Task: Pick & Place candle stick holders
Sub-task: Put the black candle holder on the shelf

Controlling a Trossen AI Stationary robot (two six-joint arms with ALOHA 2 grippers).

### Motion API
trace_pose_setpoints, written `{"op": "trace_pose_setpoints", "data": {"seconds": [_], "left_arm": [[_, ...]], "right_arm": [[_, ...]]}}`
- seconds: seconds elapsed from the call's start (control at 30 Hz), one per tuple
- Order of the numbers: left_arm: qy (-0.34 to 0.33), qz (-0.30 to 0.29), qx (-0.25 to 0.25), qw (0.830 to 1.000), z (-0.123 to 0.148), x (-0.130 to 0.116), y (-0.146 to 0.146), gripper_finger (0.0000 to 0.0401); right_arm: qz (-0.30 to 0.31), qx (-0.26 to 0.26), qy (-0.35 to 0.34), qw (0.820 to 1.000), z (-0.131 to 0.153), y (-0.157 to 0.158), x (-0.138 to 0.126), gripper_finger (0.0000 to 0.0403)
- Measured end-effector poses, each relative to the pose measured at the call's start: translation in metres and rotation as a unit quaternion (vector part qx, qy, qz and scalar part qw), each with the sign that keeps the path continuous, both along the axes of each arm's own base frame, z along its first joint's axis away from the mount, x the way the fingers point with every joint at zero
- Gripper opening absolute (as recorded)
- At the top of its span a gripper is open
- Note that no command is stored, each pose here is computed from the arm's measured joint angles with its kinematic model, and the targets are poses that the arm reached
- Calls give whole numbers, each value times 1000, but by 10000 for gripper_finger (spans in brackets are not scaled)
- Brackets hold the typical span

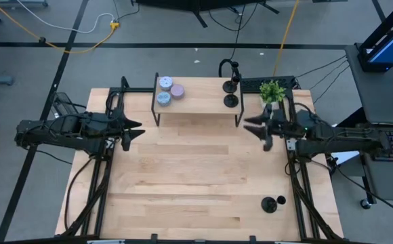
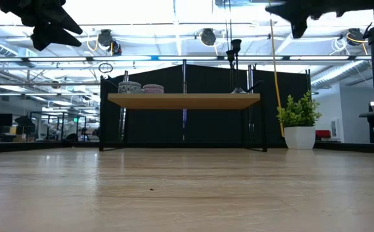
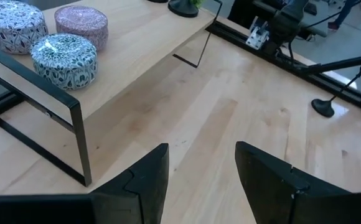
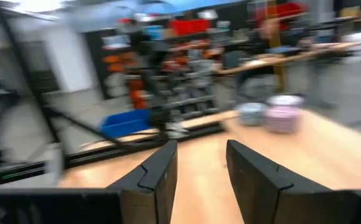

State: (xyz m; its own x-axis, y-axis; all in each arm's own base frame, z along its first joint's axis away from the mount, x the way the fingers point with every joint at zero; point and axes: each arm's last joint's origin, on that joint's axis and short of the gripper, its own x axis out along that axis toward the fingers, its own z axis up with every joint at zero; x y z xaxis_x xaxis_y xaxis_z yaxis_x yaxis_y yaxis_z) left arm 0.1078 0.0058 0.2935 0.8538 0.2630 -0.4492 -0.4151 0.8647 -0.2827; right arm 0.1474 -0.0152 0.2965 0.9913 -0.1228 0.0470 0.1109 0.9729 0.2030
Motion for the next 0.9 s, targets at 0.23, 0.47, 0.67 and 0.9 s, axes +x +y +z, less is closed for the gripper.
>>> {"op": "trace_pose_setpoints", "data": {"seconds": [0.23,0.47,0.67,0.9], "left_arm": [[-1,15,-28,999,-1,-1,0,188],[-21,51,-94,994,-1,-1,0,188],[-20,49,-90,995,-1,-1,0,189],[-16,44,-77,996,-1,-1,0,188]], "right_arm": [[130,44,-10,991,3,24,-4,114],[178,32,-8,984,3,36,-5,101],[182,61,-20,981,5,36,-5,100],[242,130,-39,961,11,39,-7,108]]}}
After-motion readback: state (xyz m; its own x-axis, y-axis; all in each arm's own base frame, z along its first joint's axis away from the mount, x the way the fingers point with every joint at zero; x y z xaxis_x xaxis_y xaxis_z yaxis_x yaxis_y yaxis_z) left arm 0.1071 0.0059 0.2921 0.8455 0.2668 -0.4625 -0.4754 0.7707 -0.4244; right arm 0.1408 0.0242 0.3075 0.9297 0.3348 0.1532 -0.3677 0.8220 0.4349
